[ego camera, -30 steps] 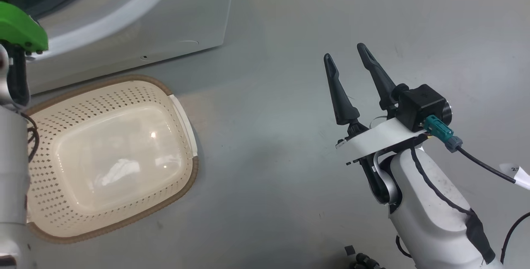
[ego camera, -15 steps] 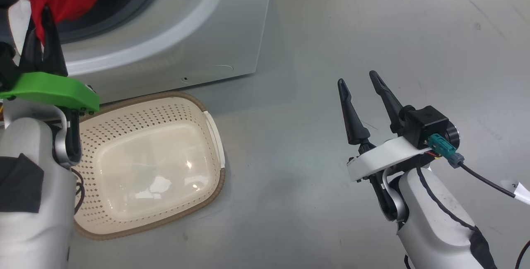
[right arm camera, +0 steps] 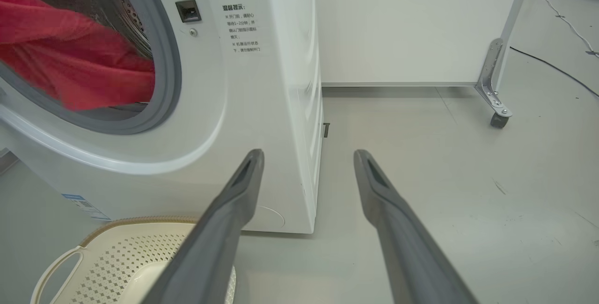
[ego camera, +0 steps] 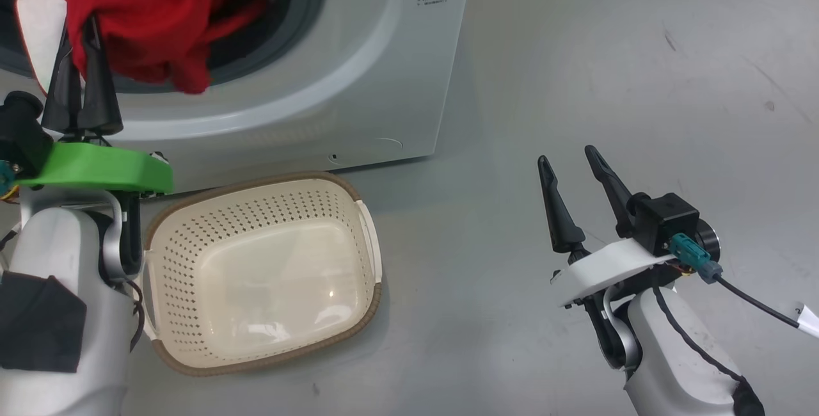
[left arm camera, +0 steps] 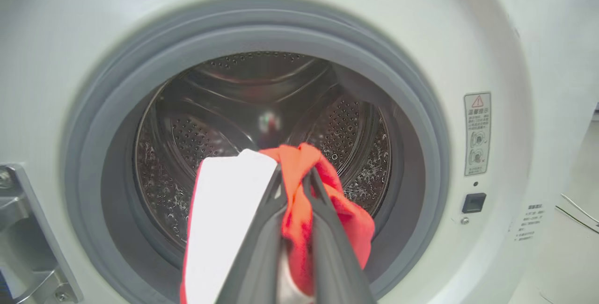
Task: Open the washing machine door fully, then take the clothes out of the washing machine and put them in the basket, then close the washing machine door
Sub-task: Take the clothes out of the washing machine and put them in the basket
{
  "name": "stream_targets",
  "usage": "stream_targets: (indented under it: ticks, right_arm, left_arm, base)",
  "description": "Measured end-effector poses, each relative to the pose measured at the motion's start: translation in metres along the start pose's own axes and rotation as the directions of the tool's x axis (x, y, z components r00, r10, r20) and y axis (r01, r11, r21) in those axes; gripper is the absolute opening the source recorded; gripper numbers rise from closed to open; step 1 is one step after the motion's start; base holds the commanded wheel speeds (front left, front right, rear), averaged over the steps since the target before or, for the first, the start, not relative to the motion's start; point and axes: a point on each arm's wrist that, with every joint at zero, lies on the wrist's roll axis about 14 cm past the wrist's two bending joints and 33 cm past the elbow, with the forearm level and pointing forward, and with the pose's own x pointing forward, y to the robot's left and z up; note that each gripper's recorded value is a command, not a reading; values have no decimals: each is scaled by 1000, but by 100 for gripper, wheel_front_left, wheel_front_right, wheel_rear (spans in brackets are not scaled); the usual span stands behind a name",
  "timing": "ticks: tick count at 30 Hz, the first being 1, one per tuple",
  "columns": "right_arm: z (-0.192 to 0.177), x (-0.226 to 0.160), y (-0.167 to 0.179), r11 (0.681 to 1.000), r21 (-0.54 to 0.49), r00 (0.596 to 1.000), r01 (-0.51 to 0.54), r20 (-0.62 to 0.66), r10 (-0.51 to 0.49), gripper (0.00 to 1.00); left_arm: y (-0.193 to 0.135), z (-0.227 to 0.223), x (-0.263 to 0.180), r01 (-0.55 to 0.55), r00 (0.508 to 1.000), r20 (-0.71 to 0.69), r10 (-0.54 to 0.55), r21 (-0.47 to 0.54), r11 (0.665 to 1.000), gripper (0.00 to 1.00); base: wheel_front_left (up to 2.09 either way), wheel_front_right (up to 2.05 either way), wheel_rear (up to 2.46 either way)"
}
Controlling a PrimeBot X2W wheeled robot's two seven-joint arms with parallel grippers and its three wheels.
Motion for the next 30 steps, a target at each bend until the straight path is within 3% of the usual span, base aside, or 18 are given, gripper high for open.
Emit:
stream_targets:
  ticks: [15,24,30]
  right_arm:
    - [13,-20,14,999,3,999,-35,33,35,100]
    - [17,-28,21,998,2,997,-56,45,55,100]
    - [19,-31,20,999,1,997,-54,50,54,100]
  left_arm:
    - [-15,118,-34,-5,953,301,-18,75,997,0]
    - [-12,107,-67,-36,965,263,14,77,996,0]
    - [-8,59,-93,-63,993,101,59,39,997,0]
  base:
    - [0,0,0]
    - [0,0,0]
    - [0,0,0]
